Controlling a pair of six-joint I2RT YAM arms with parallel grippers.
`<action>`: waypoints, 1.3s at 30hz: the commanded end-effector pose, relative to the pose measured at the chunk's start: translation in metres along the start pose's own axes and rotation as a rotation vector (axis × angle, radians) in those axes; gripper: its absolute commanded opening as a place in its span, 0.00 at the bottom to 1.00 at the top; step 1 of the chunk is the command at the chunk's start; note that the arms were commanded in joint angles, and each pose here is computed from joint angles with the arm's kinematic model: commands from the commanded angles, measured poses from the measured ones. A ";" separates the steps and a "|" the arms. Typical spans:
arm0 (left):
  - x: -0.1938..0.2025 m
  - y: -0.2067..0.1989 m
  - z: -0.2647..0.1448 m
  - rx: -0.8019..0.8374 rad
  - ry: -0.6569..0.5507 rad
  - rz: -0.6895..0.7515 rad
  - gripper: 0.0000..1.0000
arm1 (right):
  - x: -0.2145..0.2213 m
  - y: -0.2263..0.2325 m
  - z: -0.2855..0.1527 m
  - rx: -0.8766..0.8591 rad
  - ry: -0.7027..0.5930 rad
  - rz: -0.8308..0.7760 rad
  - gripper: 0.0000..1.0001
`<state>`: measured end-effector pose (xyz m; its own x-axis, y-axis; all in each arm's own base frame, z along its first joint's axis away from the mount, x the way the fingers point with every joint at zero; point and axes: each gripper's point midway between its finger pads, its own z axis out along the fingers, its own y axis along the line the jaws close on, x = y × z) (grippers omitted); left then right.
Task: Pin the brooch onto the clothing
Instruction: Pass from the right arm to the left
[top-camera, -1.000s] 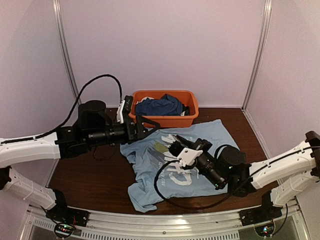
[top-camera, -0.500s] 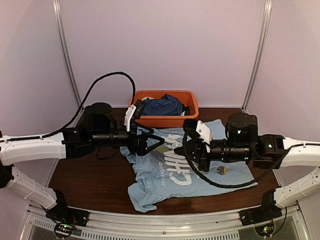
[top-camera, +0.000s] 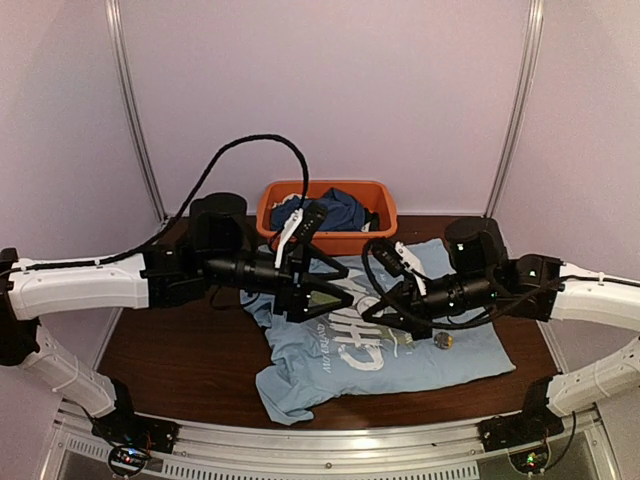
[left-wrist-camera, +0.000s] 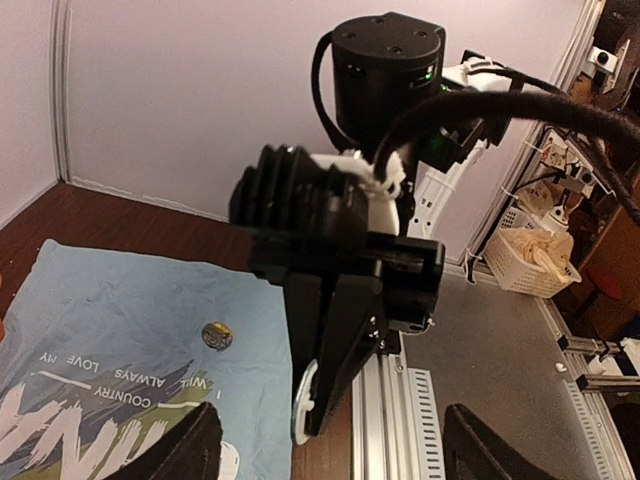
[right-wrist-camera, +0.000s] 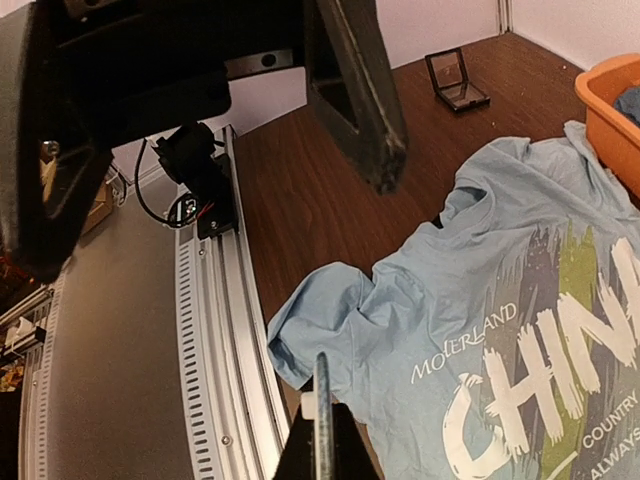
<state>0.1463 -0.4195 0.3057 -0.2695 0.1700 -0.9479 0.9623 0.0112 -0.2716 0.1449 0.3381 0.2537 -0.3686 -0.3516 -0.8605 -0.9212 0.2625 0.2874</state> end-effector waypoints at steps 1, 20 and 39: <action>0.009 0.004 0.019 0.008 0.076 0.019 0.74 | 0.021 0.000 0.010 -0.055 0.098 0.103 0.00; 0.043 0.015 0.042 -0.020 0.191 -0.001 0.46 | 0.013 -0.001 0.006 -0.065 0.066 0.117 0.00; 0.041 0.009 0.044 0.016 0.144 -0.010 0.00 | 0.012 -0.001 0.001 -0.059 0.051 0.110 0.00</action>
<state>0.1399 -0.4516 0.2479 -0.2834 0.3657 -0.8865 0.9530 0.0044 -0.3029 0.1394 0.3367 0.2317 -0.4867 -0.4016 -0.7758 -0.8732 0.2514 0.4176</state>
